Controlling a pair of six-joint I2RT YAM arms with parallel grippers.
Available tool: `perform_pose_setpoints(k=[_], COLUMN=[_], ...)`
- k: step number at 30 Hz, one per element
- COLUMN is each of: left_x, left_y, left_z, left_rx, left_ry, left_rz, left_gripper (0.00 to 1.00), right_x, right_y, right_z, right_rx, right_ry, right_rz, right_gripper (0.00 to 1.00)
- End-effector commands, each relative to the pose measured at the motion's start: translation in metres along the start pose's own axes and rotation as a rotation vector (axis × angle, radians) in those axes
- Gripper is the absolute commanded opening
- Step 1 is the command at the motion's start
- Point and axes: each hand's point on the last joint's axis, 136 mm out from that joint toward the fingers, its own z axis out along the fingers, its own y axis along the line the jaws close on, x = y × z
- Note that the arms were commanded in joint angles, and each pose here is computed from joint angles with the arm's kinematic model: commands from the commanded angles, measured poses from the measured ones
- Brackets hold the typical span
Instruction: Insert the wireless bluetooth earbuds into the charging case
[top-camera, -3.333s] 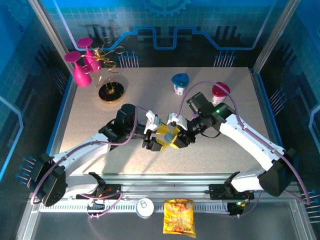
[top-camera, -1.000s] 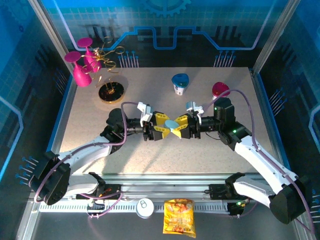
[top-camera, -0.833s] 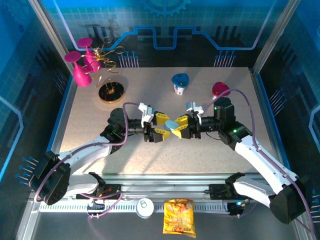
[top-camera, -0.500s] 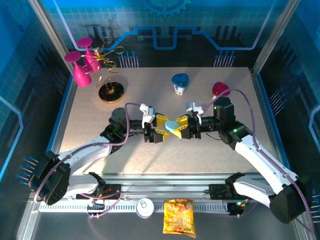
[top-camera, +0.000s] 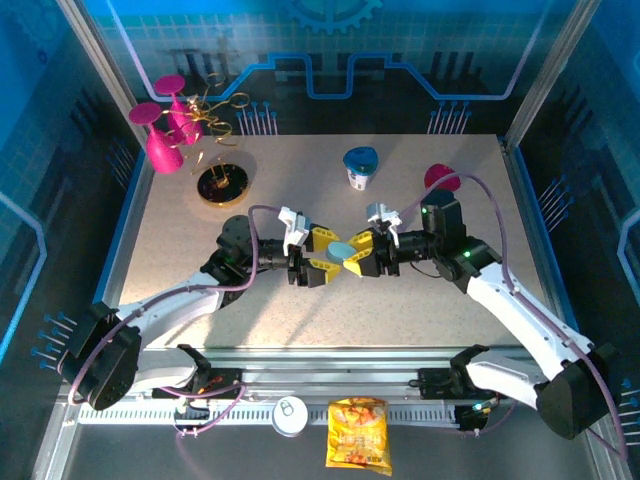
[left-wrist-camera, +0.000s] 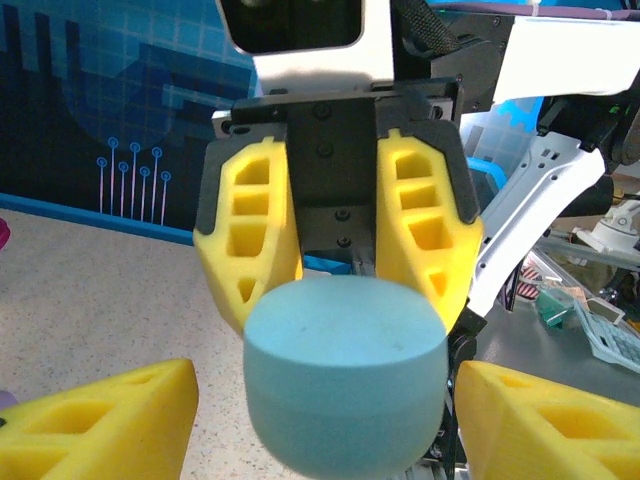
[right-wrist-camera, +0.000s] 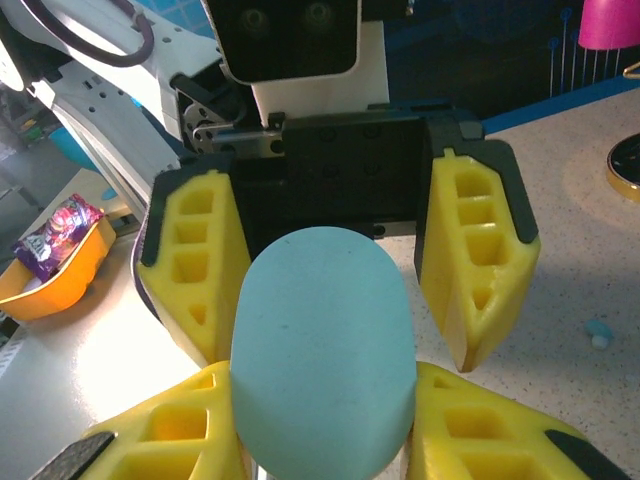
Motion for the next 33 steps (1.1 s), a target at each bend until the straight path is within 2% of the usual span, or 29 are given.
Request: perform_pose_setpoints(k=[1, 3, 8, 12, 15, 19, 24, 27, 30, 33], left_x=[-0.0158, -0.0151, -0.0125, -0.0097, -0.0097, -0.0108, -0.0123, -0.0094, -0.0067, -0.0066], left_y=[-0.0046, -0.0037, -0.0047, -0.0043, -0.0038, -0.0043, -0.0072, -0.0070, -0.0090, -0.0099], left_z=[0.0027, 0.0032, 0.0045, 0.0042, 0.0040, 0.0044, 0.0031, 0.0022, 0.0013, 0.0001], left_rx=[0.033, 0.034, 0.051, 0.050, 0.048, 0.050, 0.055, 0.052, 0.059, 0.057], left_ry=[-0.027, -0.025, -0.016, -0.013, -0.014, -0.015, -0.019, -0.016, -0.015, -0.023], left_rz=[0.031, 0.029, 0.024, 0.026, 0.027, 0.027, 0.040, 0.047, 0.066, 0.085], left_gripper=[0.71, 0.70, 0.59, 0.68, 0.68, 0.60, 0.45, 0.38, 0.34, 0.33], right_x=[-0.0071, -0.0076, -0.0099, -0.0128, -0.0136, -0.0102, -0.0079, -0.0074, -0.0081, -0.0088], right_y=[0.0051, 0.0051, 0.0055, 0.0061, 0.0072, 0.0046, 0.0029, 0.0022, 0.0017, 0.0016], right_z=[0.0010, 0.0013, 0.0010, 0.0005, 0.0002, 0.0014, 0.0021, 0.0015, 0.0002, -0.0012], right_rx=[-0.008, -0.009, -0.007, -0.007, -0.010, -0.005, 0.002, 0.016, 0.033, 0.045], right_ry=[0.009, 0.009, 0.004, -0.011, -0.019, -0.006, 0.003, 0.008, 0.008, 0.005], right_rz=[-0.029, -0.033, -0.036, -0.037, -0.039, -0.029, -0.022, -0.026, -0.035, -0.041], right_gripper=[0.24, 0.24, 0.24, 0.24, 0.24, 0.24, 0.25, 0.29, 0.40, 0.42])
